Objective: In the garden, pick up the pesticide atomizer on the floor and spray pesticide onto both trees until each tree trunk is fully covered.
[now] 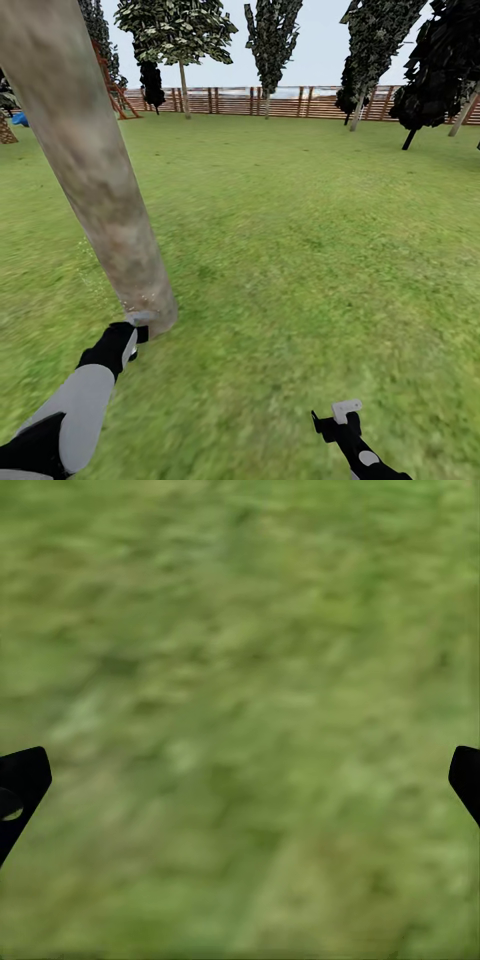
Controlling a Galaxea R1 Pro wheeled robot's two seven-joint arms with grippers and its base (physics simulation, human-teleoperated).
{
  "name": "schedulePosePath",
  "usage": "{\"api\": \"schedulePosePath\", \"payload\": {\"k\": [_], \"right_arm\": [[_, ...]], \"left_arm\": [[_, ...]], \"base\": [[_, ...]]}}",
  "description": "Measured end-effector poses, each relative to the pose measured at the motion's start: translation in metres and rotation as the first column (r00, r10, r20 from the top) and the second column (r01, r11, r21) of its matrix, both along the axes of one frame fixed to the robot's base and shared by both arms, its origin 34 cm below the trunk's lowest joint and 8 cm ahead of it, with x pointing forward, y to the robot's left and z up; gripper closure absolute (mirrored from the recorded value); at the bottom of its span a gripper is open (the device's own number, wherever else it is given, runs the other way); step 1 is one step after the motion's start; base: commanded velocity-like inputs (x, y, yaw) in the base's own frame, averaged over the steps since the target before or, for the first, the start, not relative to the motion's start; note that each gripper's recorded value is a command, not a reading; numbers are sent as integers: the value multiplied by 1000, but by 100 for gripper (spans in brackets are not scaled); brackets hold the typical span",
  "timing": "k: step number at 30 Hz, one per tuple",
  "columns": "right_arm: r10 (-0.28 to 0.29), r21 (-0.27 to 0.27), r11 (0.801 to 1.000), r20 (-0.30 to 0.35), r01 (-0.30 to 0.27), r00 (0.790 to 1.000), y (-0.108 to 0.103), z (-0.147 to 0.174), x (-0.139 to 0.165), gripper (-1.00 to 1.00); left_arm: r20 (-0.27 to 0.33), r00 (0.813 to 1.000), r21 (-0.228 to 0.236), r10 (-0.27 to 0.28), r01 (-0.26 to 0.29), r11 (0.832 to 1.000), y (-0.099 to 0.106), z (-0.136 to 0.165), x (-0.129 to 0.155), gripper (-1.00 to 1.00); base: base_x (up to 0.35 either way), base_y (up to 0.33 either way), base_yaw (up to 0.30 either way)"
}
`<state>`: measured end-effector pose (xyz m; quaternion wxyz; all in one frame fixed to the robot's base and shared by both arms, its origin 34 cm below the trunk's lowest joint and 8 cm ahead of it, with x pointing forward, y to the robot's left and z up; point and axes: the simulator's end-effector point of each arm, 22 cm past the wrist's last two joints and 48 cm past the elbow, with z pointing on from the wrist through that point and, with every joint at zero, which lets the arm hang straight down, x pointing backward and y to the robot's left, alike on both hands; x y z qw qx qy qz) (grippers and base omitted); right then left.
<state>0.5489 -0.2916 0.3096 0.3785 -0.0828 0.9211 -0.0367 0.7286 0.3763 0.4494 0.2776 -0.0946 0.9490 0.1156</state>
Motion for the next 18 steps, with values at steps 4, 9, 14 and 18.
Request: {"api": "schedulePosePath", "payload": {"k": [4, 9, 14, 18], "right_arm": [[0, 0, 1000, 0, 0, 1000, 0, 0, 0, -100], [-2, -1, 1000, 0, 2, 1000, -1, 0, 0, -100], [-1, -1, 1000, 0, 1, 1000, -1, 0, 0, -100], [-2, -1, 1000, 0, 2, 1000, -1, 0, 0, -100]], "left_arm": [[13, 1000, -1, 11, -11, 1000, 49, 8, -2, 100], [92, 996, 17, 4, -6, 1000, 58, 46, 28, 100], [103, 992, 44, -76, 72, 996, 30, 56, 45, 100], [91, 994, 66, -63, 57, 996, 48, 65, 45, 100]], "base": [[0, 0, 0], [0, 0, 0], [0, 0, 23], [0, 0, 254]]}}
